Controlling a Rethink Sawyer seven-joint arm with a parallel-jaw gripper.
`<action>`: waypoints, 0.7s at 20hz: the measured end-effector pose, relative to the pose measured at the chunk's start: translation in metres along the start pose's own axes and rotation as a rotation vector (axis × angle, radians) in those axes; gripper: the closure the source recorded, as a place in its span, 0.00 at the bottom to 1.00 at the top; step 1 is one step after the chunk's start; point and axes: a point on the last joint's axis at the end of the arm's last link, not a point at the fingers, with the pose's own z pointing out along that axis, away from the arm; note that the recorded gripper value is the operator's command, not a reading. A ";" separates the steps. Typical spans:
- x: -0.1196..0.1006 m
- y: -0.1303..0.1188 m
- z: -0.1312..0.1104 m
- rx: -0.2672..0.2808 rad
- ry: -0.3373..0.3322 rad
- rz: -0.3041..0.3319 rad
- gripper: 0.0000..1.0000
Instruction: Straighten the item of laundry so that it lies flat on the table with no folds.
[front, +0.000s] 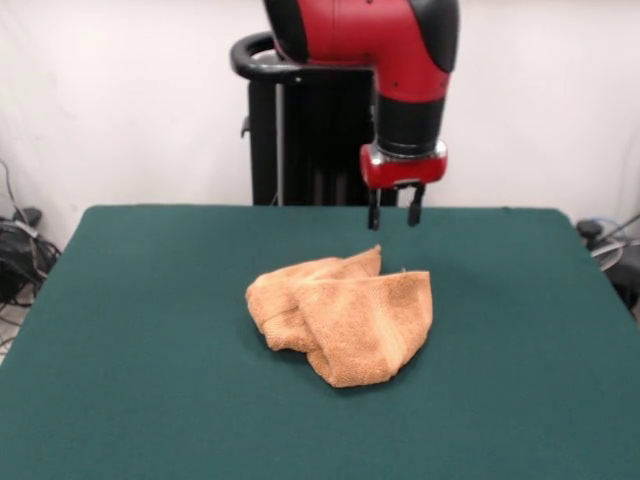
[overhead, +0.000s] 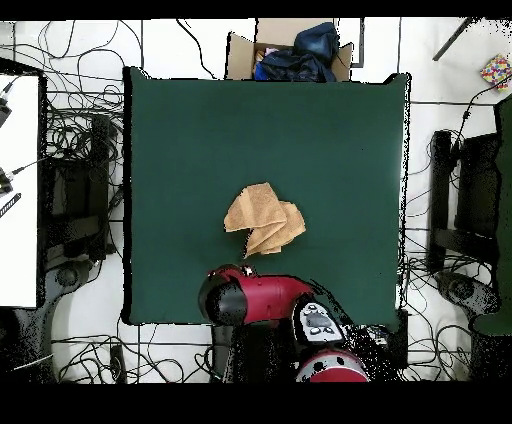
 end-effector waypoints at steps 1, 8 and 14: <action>0.000 0.008 0.001 0.000 0.002 -0.018 0.00; 0.004 0.061 0.014 -0.006 0.028 -0.137 0.00; 0.009 0.086 0.029 -0.014 0.052 -0.192 0.00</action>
